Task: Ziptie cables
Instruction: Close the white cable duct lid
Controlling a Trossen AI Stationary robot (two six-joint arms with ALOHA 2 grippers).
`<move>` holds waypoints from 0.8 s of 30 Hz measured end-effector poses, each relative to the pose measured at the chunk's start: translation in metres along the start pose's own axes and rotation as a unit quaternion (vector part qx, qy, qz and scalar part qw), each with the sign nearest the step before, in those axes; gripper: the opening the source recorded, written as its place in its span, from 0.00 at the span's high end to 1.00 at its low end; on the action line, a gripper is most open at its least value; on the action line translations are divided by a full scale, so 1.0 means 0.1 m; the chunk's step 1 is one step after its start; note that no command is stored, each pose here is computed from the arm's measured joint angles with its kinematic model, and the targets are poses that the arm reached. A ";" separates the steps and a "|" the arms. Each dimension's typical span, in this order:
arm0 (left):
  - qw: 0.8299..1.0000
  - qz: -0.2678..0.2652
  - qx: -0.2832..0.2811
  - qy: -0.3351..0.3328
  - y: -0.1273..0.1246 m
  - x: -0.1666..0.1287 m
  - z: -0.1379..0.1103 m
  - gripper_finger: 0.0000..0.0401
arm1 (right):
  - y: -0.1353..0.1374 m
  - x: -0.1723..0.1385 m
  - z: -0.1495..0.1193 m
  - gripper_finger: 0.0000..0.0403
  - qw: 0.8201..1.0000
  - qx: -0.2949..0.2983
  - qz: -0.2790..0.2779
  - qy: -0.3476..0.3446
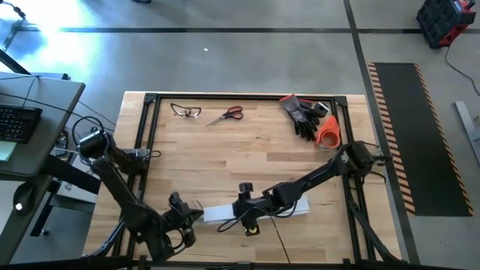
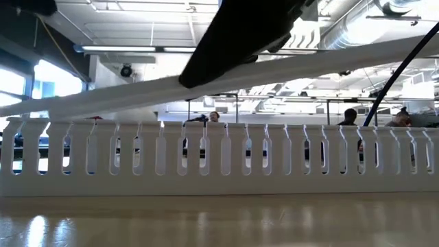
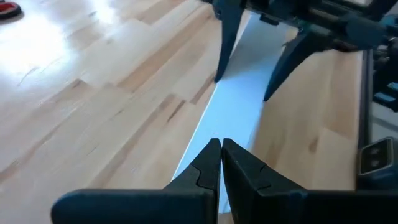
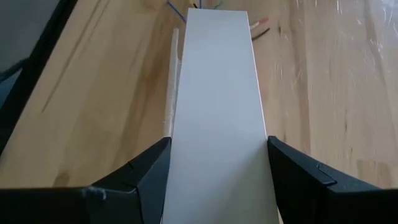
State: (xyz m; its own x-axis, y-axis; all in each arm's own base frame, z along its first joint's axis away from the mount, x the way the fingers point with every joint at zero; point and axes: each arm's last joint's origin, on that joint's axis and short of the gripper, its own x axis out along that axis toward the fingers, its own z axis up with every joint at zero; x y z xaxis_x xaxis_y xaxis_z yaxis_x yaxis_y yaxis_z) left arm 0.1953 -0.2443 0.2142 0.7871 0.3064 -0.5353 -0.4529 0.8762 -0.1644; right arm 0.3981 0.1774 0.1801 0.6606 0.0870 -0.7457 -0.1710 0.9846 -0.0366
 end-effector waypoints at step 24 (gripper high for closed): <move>1.000 0.010 0.010 0.012 -0.10 0.21 -0.24 1.00 | 0.01 -0.02 -0.03 0.49 1.000 0.012 0.026 0.013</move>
State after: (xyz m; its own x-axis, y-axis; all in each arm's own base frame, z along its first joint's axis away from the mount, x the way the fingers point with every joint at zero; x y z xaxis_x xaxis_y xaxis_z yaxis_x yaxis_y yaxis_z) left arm 0.2067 -0.2557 0.1844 0.7678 0.3156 -0.5575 -0.4601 0.8772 -0.1371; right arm 0.3942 0.1783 0.1798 0.6316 0.1340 -0.7637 -0.1863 0.9823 0.0183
